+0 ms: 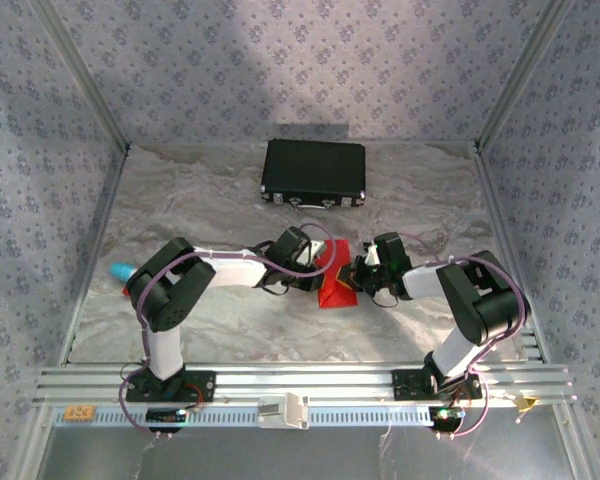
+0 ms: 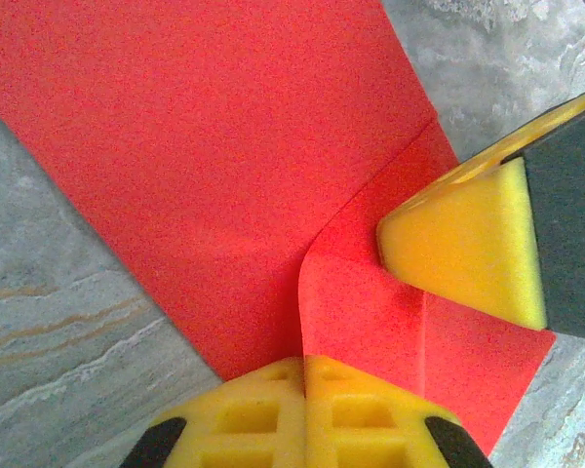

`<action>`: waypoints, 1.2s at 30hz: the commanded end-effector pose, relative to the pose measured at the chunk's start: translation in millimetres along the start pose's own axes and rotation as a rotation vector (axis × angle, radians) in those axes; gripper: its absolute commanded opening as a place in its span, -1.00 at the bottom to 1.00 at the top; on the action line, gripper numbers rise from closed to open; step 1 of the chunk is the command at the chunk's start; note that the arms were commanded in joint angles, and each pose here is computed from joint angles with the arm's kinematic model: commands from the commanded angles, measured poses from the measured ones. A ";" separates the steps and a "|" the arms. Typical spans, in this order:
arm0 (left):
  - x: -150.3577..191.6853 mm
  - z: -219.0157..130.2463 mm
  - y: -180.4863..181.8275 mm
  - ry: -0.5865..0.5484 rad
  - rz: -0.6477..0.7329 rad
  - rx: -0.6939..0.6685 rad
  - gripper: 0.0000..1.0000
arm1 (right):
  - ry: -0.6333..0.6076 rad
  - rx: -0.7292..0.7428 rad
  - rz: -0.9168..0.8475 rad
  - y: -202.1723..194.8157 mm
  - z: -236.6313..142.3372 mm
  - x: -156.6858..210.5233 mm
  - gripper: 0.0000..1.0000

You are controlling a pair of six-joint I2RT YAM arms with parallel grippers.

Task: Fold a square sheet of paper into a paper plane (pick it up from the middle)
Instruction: Fold the triangle a second time at the center of the table.

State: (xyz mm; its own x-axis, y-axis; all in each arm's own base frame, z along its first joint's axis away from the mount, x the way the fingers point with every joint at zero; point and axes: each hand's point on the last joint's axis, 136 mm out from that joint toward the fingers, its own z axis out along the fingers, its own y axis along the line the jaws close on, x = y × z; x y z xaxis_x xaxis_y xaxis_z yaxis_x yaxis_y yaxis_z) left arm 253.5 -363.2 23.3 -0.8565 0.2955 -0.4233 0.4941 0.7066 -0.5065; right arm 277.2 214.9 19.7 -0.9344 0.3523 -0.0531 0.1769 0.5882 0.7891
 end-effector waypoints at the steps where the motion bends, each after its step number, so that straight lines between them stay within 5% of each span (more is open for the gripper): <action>1: 1.9 -5.1 5.4 0.016 -0.018 -0.030 -1.00 | 0.002 0.088 0.066 -32.2 2.1 9.7 -1.00; 13: -28.2 -44.9 -13.4 -0.087 -0.027 -0.021 -0.37 | -0.029 0.115 0.080 -36.8 -0.7 6.6 -1.00; 26: -8.1 -28.4 -78.7 0.110 -0.034 0.279 -0.77 | -0.034 0.108 0.089 -36.6 -0.7 6.7 -1.00; 36: 11.3 -4.6 -74.6 0.225 -0.060 0.260 -0.79 | -0.033 0.110 0.090 -37.0 -1.0 7.2 -1.00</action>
State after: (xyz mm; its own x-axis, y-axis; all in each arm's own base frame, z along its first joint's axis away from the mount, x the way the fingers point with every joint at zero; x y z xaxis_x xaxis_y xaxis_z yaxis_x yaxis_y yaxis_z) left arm 212.8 -404.1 55.7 -0.8857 0.3896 -0.2526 0.4461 0.5631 -0.6956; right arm 278.6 213.3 19.9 -0.9226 0.3818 -0.0554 0.1876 0.5694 0.8004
